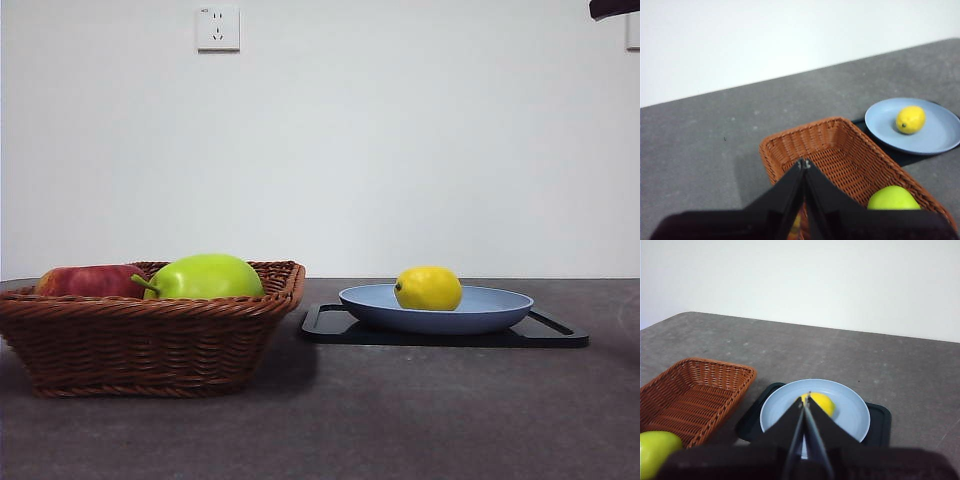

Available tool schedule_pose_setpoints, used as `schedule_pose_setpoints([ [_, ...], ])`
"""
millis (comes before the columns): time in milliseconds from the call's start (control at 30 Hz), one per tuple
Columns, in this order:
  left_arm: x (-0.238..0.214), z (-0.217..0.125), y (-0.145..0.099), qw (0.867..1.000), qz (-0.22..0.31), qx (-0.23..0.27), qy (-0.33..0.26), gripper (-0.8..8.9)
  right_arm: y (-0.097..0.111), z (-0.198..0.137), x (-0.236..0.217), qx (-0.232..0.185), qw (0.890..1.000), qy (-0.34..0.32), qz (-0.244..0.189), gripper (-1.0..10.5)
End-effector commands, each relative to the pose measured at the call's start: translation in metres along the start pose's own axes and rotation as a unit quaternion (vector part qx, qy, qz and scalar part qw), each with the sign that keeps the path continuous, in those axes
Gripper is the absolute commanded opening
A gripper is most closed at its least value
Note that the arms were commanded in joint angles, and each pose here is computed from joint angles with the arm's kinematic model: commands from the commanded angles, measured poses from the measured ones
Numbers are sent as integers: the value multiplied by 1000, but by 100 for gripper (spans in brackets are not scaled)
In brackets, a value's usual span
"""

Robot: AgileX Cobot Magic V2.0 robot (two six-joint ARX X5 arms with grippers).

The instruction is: Take the lemon from the basket,put the lemon in the plate,hand out the plate

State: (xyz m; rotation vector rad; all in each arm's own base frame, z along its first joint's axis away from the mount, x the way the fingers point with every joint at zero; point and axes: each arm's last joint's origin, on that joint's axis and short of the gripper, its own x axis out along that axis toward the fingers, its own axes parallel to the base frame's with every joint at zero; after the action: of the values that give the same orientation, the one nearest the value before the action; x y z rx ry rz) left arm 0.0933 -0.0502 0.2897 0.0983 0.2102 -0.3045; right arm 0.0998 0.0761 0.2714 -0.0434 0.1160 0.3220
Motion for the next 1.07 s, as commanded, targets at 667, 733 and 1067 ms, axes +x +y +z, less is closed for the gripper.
schedule_pose_setpoints([
  [667, -35, -23, 30, 984, 159, -18, -82, 8, 1, 4, -1, 10, 1000, -9, 2, 3],
  [733, -32, -34, 33, 977, 190, -23, -93, 8, 1, 4, -1, 10, 1000, -10, 2, 3],
  [1067, 1, -99, 42, 974, 218, -35, -45, 8, 1, 4, -1, 10, 1000, -9, 2, 3],
])
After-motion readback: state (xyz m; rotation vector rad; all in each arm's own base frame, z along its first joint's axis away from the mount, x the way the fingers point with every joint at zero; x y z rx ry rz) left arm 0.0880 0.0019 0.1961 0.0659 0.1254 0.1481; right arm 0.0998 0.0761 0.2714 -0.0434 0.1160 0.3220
